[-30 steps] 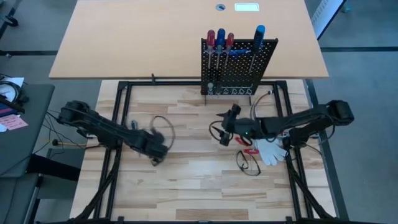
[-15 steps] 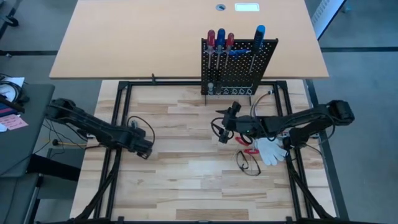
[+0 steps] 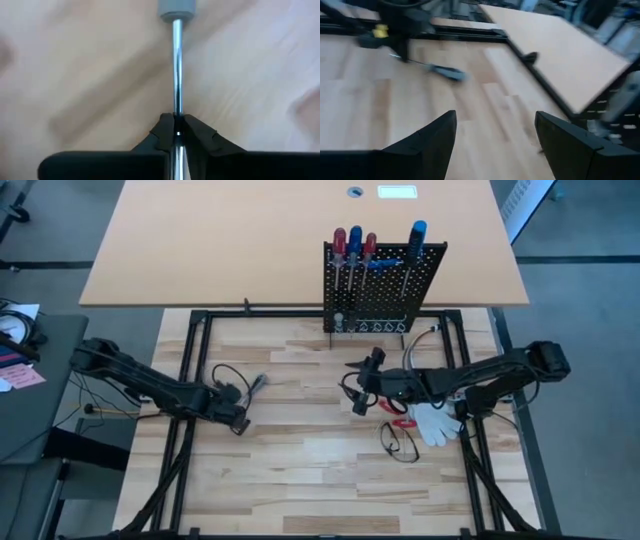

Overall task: Hang tools onto peg board
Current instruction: Hang the gray screwdriver on the pegboard

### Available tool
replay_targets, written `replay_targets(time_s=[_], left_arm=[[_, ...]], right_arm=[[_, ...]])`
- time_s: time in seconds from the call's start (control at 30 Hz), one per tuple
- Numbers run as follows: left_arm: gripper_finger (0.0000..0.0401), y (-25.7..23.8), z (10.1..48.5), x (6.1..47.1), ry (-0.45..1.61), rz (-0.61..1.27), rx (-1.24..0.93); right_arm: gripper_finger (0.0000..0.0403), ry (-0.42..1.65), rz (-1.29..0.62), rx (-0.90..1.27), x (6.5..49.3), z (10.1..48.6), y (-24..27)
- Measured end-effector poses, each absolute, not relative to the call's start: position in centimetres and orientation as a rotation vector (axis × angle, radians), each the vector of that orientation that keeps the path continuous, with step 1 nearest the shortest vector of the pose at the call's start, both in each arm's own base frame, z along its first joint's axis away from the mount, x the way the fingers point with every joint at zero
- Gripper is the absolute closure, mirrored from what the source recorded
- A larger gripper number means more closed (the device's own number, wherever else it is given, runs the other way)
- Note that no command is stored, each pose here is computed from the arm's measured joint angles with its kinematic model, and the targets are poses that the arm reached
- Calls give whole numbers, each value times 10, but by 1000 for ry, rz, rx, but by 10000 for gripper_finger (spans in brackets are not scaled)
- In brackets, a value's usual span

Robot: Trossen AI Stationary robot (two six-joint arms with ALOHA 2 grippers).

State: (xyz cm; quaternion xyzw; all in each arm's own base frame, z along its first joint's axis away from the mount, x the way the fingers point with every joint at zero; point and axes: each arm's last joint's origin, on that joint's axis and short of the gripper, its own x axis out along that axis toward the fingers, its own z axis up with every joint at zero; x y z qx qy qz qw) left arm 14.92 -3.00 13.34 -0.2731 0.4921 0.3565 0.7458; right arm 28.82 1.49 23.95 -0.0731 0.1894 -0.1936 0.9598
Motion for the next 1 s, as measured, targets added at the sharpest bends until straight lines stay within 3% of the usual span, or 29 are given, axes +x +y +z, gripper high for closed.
replay_targets(time_s=[0.23,0.43,0.57,0.7,0.83,1.0], left_arm=[[400,-34,151,185,716,590,-487],[399,-39,182,212,356,424,-286],[399,-42,196,225,194,366,-178],[400,-41,183,234,229,355,-165],[398,-46,160,252,366,230,-124],[348,-57,141,288,562,158,-3]], right_arm=[[124,395,-346,-23,274,206,21],[125,264,-329,112,255,180,20],[125,189,-291,146,253,182,20],[125,196,-288,144,253,181,20],[125,197,-288,148,253,181,20],[125,200,-288,148,253,181,20]])
